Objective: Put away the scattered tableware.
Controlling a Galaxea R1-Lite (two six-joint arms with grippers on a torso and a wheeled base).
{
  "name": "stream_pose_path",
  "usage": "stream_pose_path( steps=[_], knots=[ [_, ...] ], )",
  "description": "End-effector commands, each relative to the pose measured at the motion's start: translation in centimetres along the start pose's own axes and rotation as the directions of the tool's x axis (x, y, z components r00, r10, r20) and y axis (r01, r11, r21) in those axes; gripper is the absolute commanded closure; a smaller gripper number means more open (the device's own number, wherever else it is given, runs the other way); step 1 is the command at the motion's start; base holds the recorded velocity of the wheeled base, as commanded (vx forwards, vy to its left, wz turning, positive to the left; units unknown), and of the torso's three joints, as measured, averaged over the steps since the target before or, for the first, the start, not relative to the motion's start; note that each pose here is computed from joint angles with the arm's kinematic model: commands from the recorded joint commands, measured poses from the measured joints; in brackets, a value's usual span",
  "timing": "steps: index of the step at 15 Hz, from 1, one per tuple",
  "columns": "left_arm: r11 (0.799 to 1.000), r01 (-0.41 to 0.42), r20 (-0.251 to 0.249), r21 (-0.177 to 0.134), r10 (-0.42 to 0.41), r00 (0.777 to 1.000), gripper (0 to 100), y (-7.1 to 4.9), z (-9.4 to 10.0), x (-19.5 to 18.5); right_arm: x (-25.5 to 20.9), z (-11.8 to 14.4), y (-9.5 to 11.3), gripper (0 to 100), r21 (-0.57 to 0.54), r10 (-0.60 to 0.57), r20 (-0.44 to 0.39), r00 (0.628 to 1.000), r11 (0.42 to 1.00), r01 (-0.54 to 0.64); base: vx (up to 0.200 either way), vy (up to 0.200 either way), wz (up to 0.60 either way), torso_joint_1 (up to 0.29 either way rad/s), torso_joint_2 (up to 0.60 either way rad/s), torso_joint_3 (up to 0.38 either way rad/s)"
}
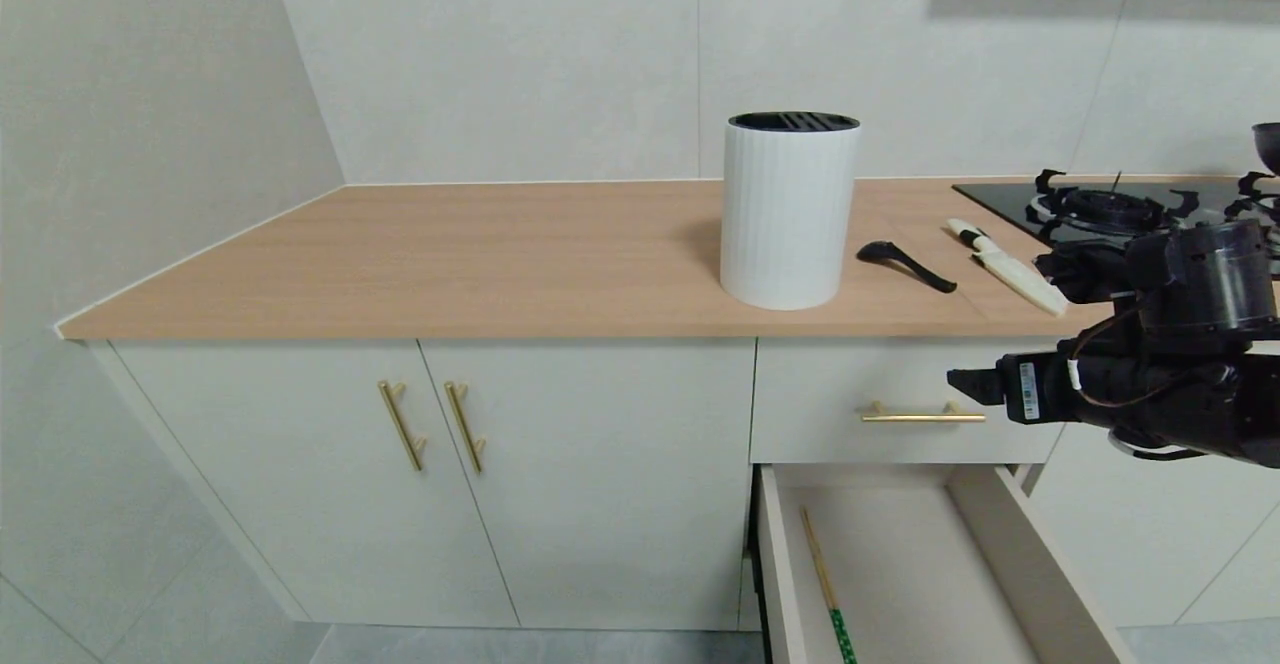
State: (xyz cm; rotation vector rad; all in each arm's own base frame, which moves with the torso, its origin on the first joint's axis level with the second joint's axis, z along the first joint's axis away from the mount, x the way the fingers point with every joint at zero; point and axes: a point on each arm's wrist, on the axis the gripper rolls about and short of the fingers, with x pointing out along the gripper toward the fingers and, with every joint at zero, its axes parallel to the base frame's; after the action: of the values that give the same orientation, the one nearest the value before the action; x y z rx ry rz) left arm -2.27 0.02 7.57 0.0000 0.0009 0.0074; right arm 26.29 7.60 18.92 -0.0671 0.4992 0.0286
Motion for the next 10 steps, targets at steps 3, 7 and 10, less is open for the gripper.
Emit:
stream_pose_path(
  steps=[3,7,10],
  knots=[
    [1.0,0.0,0.001,0.0,0.0,1.0,0,0.0,0.03,-0.01,0.03,-0.01,0.01,0,0.0,-0.001,0.0,1.0,1.0,0.001,0.0,0.0,0.0,0.201,-0.48,-0.281],
    [1.0,0.0,0.001,0.0,0.0,1.0,0,0.0,0.03,-0.01,0.07,-0.03,0.02,0,0.0,0.0,-0.002,1.0,1.0,0.0,0.0,0.0,0.0,0.21,-0.49,-0.279],
    [1.0,0.0,0.001,0.0,0.0,1.0,0,0.0,0.03,-0.01,0.16,-0.08,0.04,0,-0.001,0.0,-0.005,1.0,1.0,0.0,0.0,0.0,0.0,0.23,-0.51,-0.286]
  ],
)
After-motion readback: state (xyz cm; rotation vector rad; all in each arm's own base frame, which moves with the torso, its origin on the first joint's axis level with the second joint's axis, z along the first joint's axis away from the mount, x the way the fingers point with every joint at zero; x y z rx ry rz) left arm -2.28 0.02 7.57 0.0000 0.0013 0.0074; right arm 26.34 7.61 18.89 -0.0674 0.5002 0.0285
